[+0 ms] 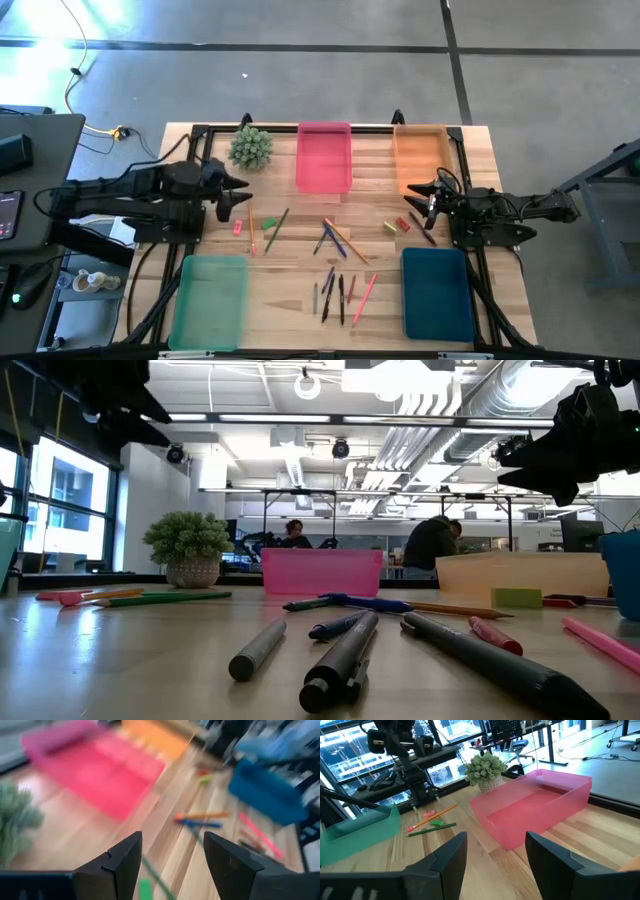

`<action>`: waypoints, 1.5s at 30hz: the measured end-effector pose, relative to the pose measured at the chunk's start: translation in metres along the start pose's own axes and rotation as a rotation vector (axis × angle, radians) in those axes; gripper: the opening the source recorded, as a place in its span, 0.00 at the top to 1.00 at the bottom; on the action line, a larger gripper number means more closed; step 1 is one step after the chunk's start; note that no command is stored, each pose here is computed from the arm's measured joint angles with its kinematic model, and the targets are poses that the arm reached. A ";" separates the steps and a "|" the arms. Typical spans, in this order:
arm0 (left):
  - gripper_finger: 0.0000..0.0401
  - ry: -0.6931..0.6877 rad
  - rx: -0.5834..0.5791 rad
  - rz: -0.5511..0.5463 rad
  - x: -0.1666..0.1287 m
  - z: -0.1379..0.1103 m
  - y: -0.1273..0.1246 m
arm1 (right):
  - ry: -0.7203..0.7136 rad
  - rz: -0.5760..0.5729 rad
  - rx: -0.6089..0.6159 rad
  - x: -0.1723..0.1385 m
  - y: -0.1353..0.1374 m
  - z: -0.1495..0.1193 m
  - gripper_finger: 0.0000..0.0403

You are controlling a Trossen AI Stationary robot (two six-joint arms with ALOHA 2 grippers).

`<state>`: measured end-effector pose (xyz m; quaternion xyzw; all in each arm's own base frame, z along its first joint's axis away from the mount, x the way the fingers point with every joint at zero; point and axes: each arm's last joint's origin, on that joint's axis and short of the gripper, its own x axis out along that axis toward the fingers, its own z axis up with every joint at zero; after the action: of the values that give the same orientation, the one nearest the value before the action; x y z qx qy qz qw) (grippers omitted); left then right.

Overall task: Sort crayons/erasers/pens/pencils in bins
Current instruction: Put the green eraser into the light green bin

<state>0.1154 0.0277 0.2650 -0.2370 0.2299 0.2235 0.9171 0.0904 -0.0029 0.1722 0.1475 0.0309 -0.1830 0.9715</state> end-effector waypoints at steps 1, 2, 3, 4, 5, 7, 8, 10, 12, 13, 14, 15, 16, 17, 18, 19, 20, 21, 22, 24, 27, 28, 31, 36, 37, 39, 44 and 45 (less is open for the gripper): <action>0.50 0.033 -0.014 0.018 0.001 0.002 -0.001 | 0.000 0.000 -0.001 0.000 0.000 0.000 0.52; 0.50 0.057 -0.028 0.032 0.003 0.004 -0.003 | 0.000 0.000 0.000 0.000 0.000 0.000 0.52; 0.50 0.082 -0.042 0.046 0.005 0.006 -0.004 | 0.000 0.000 0.001 0.000 0.000 0.000 0.52; 0.50 0.105 -0.054 0.059 0.007 0.008 -0.005 | 0.000 0.000 0.001 0.000 0.000 0.000 0.52; 0.50 0.126 -0.066 0.071 0.009 0.010 -0.007 | 0.000 0.000 0.000 0.000 0.000 0.000 0.52; 0.50 0.170 -0.086 0.092 0.014 0.014 -0.010 | 0.000 0.000 0.000 0.000 0.000 0.000 0.52; 0.50 0.197 -0.089 0.098 0.016 0.016 -0.011 | 0.000 0.000 0.001 0.000 0.000 0.000 0.52; 0.50 0.253 -0.113 0.111 0.022 0.018 -0.014 | 0.000 0.000 0.001 0.000 0.000 0.000 0.52; 0.50 0.301 -0.143 0.131 0.027 0.020 -0.017 | 0.000 0.000 -0.001 0.000 0.000 0.000 0.52; 0.50 0.319 -0.150 0.142 0.030 0.021 -0.018 | 0.000 0.000 0.001 0.000 0.000 0.000 0.52; 0.50 0.339 -0.152 0.157 0.033 0.022 -0.019 | 0.000 0.000 0.001 0.000 0.000 0.000 0.52; 0.50 0.359 -0.150 0.171 0.037 0.021 -0.019 | 0.000 0.000 0.001 0.000 0.000 0.000 0.52; 0.50 0.376 -0.147 0.183 0.040 0.021 -0.019 | 0.000 0.000 -0.001 0.000 0.000 0.000 0.52; 0.50 0.389 -0.146 0.192 0.044 0.021 -0.020 | 0.000 0.000 -0.001 0.000 0.000 0.000 0.52; 0.50 0.402 -0.149 0.202 0.048 0.020 -0.020 | 0.000 0.000 0.001 0.000 0.000 0.000 0.52; 0.50 0.415 -0.159 0.214 0.052 0.019 -0.020 | 0.000 0.000 0.001 0.000 0.000 0.000 0.52; 0.50 0.427 -0.169 0.226 0.055 0.018 -0.020 | 0.000 0.000 0.001 0.000 0.000 0.000 0.52; 0.50 0.441 -0.177 0.238 0.059 0.017 -0.020 | 0.000 0.000 0.000 0.000 0.000 0.000 0.52; 0.50 0.454 -0.183 0.250 0.062 0.016 -0.020 | 0.000 0.000 -0.001 0.000 0.000 0.000 0.52; 0.50 0.478 -0.190 0.271 0.069 0.014 -0.020 | 0.000 0.000 0.001 0.000 0.000 0.000 0.52; 0.50 0.515 -0.190 0.300 0.079 0.010 -0.019 | 0.000 -0.001 -0.001 0.000 0.000 0.000 0.52; 0.50 0.527 -0.189 0.308 0.082 0.009 -0.019 | 0.000 0.000 0.000 0.000 0.000 0.000 0.52; 0.50 0.565 -0.175 0.329 0.091 0.005 -0.019 | 0.000 0.000 0.000 0.000 0.000 0.000 0.52; 0.50 0.623 -0.151 0.342 0.103 -0.002 -0.021 | 0.000 -0.001 0.000 0.000 0.000 0.000 0.52; 0.50 0.631 -0.144 0.343 0.105 -0.004 -0.022 | 0.000 0.000 -0.001 0.000 0.000 0.000 0.52; 0.50 0.645 -0.130 0.341 0.110 -0.008 -0.025 | 0.000 0.000 0.001 0.000 0.000 0.000 0.52; 0.50 0.680 -0.115 0.351 0.125 -0.018 -0.031 | 0.000 -0.001 0.001 0.000 0.000 0.000 0.52; 0.50 0.690 -0.110 0.356 0.127 -0.020 -0.032 | 0.000 -0.001 0.001 0.000 0.000 0.000 0.52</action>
<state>0.2264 0.0300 0.1927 -0.3034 0.5498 0.2983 0.7188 0.0904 -0.0030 0.1722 0.1482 0.0307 -0.1833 0.9713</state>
